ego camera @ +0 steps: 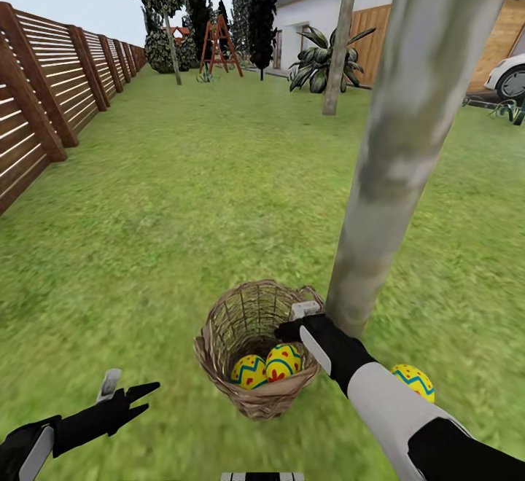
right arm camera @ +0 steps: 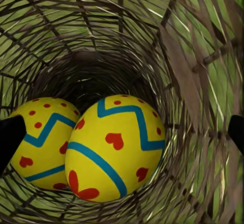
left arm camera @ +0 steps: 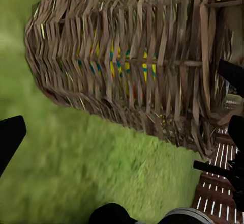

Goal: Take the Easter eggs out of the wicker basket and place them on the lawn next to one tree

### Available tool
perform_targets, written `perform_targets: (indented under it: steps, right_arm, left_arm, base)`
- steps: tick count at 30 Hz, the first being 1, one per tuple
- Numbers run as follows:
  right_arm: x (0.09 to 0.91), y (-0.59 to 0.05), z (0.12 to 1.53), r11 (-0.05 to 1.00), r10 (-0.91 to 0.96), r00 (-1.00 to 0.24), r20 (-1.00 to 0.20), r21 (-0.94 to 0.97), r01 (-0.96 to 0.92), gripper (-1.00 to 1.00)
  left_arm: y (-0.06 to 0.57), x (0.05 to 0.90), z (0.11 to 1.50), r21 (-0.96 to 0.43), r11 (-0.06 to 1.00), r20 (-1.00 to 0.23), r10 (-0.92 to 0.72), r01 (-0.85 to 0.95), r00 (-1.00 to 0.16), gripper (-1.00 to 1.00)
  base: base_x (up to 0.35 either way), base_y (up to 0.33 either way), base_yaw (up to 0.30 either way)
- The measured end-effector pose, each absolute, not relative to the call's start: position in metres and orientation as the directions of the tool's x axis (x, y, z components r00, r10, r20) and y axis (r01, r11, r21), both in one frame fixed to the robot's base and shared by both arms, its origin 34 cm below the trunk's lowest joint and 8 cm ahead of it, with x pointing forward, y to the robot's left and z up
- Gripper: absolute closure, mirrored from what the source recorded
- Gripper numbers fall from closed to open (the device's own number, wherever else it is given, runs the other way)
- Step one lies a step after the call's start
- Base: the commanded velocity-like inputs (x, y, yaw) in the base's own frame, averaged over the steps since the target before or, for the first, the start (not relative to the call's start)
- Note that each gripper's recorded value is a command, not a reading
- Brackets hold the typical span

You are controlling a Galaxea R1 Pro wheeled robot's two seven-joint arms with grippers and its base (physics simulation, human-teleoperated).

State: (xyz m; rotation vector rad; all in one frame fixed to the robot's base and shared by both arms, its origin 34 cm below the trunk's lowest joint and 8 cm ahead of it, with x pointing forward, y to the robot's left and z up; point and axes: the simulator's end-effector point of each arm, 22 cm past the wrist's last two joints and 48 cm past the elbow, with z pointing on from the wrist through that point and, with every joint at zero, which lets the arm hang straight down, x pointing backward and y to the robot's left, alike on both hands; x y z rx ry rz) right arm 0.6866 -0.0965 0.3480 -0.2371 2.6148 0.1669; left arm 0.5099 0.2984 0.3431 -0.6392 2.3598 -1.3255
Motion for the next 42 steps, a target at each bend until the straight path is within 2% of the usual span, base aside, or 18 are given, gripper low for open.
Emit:
perform_targets:
  steps: [6, 11, 15, 20, 42]
  right_arm:
    - [0.688, -0.094, 0.349, 0.978, -0.136, -0.855, -0.501, 0.071, -0.197, -1.00]
    - [0.687, -0.087, 0.351, 0.976, -0.131, -0.855, -0.501, 0.084, -0.199, -1.00]
    - [0.681, -0.079, 0.342, 0.975, -0.095, -0.866, -0.491, 0.128, -0.179, -1.00]
    - [0.677, -0.077, 0.329, 0.975, -0.081, -0.876, -0.476, 0.146, -0.169, -1.00]
    - [0.672, -0.074, 0.308, 0.974, -0.077, -0.890, -0.450, 0.156, -0.163, -1.00]
  left_arm:
    - [0.315, 0.517, 0.356, -0.871, 0.455, -0.114, -0.556, -0.187, -0.824, -1.00]
    - [0.347, 0.532, 0.399, -0.904, 0.418, -0.177, -0.559, -0.091, -0.810, -1.00]
    - [0.372, 0.541, 0.428, -0.932, 0.363, -0.223, -0.599, -0.012, -0.769, -1.00]
    - [0.390, 0.553, 0.447, -0.932, 0.358, -0.280, -0.634, 0.046, -0.721, -1.00]
    - [0.390, 0.553, 0.430, -0.937, 0.348, -0.254, -0.648, 0.018, -0.718, -1.00]
  base:
    - [0.000, 0.000, 0.000]
    - [0.000, 0.000, 0.000]
    - [0.000, 0.000, 0.000]
    - [0.000, 0.000, 0.000]
    - [0.000, 0.000, 0.000]
